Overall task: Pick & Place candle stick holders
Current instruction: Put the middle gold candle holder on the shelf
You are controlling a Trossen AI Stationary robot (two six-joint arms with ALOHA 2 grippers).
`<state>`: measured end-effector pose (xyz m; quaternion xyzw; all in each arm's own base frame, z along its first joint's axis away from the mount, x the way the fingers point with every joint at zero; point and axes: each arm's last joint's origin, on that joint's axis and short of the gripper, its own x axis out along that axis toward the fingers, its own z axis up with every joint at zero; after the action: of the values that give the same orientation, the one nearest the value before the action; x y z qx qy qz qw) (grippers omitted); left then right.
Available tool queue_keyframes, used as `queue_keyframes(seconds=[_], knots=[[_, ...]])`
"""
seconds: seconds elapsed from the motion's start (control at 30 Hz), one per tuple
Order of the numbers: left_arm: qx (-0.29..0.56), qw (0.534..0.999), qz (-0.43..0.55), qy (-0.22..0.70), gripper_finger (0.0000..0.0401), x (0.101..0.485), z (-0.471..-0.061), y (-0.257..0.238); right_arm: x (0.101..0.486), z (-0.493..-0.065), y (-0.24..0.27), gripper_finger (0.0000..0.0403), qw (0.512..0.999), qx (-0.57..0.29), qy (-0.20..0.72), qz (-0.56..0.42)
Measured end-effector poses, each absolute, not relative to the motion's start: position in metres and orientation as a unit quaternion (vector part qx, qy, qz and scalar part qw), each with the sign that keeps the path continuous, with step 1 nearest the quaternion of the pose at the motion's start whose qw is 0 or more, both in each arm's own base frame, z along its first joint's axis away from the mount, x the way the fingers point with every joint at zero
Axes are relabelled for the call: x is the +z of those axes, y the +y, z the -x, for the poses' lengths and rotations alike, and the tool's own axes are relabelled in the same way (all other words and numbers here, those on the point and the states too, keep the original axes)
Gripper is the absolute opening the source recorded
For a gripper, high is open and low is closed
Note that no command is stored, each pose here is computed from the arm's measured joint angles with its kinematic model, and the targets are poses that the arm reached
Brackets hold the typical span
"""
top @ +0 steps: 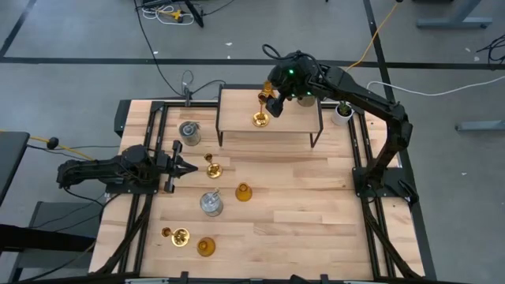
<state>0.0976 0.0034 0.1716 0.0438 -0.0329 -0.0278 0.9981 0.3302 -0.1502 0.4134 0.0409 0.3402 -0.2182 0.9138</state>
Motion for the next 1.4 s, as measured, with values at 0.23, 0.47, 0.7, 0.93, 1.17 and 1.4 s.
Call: queue_keyframes(seconds=[0.23,0.47,0.7,0.93,1.17,1.4], knots=[[-0.028,0.998,-0.044,-0.033,0.0019,0.172,-0.098,0.003,0.413,-0.333,-0.152,0.0339,0.918,-0.206,0.339,-0.005],[-0.028,0.998,-0.044,-0.033,0.0018,0.172,-0.098,0.003,0.390,-0.345,-0.157,0.0339,0.917,-0.204,0.342,0.001],[-0.028,0.998,-0.044,-0.033,0.0018,0.172,-0.098,0.003,0.378,-0.349,-0.159,0.0338,0.917,-0.204,0.341,0.001],[-0.028,0.998,-0.044,-0.033,0.0018,0.172,-0.098,0.003,0.379,-0.350,-0.159,0.0301,0.920,-0.205,0.335,0.003],[-0.028,0.998,-0.044,-0.033,0.0018,0.172,-0.098,0.003,0.378,-0.350,-0.159,0.0242,0.918,-0.203,0.339,0.001],[-0.028,0.998,-0.044,-0.033,0.0019,0.172,-0.098,0.003,0.378,-0.349,-0.159,0.0194,0.918,-0.203,0.342,0.001]])
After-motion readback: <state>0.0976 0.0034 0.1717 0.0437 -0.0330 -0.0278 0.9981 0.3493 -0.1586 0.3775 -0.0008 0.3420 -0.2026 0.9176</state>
